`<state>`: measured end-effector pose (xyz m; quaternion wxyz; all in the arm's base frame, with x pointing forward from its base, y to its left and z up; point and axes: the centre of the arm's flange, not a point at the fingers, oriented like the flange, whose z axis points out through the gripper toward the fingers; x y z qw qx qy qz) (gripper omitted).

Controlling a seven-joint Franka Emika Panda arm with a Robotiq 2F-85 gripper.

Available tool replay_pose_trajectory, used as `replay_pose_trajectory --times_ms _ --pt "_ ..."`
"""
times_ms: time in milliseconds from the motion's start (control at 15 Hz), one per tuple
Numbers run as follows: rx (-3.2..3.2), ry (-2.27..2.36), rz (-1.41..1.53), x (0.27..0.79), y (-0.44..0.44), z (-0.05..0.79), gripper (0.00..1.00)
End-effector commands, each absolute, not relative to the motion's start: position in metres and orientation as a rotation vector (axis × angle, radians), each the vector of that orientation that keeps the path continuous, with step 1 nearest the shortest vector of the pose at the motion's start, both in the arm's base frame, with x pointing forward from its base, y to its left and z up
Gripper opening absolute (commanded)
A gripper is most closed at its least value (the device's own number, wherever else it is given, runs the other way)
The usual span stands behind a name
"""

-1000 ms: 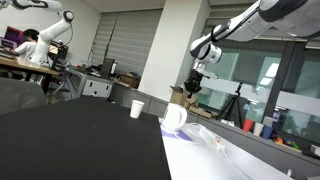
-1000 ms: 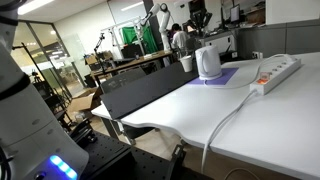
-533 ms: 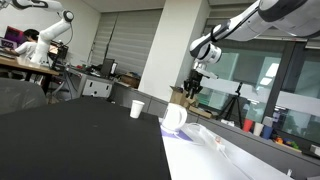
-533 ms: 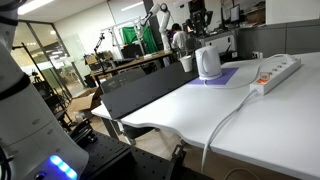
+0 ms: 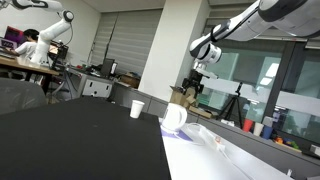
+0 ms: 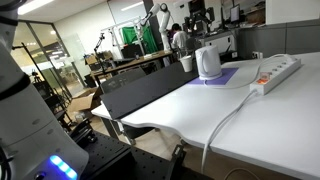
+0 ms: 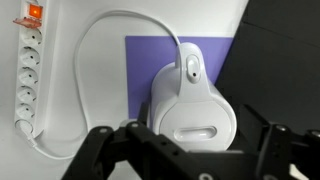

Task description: Switch the kettle off then on

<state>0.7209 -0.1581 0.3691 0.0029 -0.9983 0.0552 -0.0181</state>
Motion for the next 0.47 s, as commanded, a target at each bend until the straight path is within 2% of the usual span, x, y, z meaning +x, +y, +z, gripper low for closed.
replay_pose_trajectory --times_ms 0,400 --pt "-3.149 0.226 -0.056 0.7215 -0.1554 0.3759 1.00" --pt "-3.132 0.189 -0.055 0.7208 -0.1585 0.3691 1.00"
